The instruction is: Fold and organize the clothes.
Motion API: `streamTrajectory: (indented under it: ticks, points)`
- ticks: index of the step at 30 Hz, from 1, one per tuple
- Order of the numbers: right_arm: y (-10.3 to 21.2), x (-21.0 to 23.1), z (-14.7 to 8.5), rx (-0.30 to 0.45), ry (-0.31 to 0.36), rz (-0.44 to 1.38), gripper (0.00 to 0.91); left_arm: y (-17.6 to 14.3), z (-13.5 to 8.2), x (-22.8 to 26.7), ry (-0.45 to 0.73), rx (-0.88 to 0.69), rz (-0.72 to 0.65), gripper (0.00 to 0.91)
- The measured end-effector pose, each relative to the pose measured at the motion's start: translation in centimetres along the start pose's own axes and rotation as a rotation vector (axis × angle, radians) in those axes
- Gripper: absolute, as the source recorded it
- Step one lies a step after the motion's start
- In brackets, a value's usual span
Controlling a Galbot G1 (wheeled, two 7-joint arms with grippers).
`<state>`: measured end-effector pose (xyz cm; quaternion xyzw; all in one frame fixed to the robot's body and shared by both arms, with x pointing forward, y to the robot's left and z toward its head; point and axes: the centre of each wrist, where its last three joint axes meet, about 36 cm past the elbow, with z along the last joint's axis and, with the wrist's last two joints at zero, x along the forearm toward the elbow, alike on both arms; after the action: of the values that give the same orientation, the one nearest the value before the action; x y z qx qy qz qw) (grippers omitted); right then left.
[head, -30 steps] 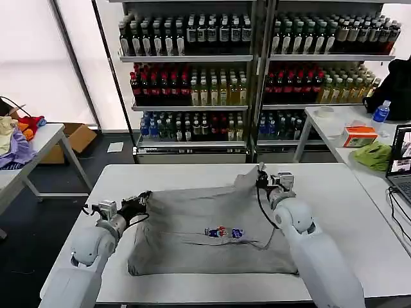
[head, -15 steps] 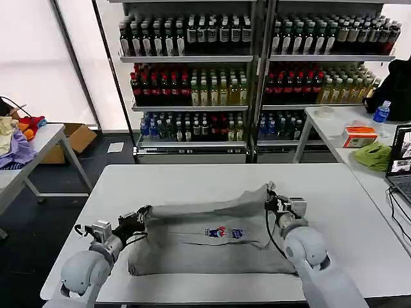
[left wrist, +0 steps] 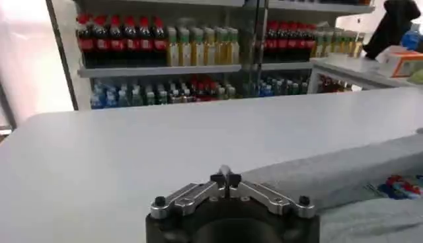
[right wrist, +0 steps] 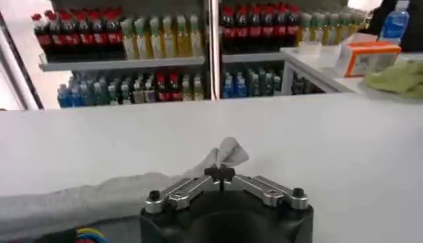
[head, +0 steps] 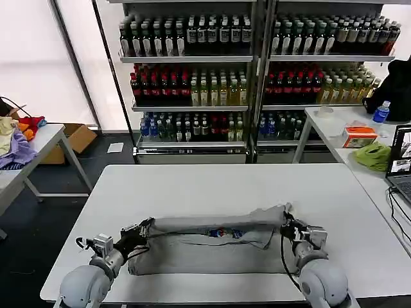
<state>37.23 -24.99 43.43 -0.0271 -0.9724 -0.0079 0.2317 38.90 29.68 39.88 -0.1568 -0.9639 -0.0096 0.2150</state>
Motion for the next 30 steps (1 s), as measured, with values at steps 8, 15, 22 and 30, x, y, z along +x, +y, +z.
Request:
streamTrajectory:
  ticks: [8, 15, 22, 30]
  points:
    - [0.4, 0.8, 1.6, 0.007, 0.030, 0.019, 0.000, 0.0, 1.1, -0.1, 0.020, -0.006, 0.007, 0.010]
    - [0.3, 2.3, 1.9, 0.010, 0.034, 0.030, 0.000, 0.2, 1.4, 0.0, 0.030, -0.012, 0.003, 0.010]
    - [0.6, 3.4, 2.5, 0.024, 0.041, 0.033, 0.000, -0.1, 1.7, 0.1, 0.030, -0.019, 0.004, 0.010]
    - [1.1, 3.9, 3.8, 0.060, 0.063, 0.044, 0.907, -0.3, 1.6, 0.8, 0.025, -0.038, -0.015, 0.907]
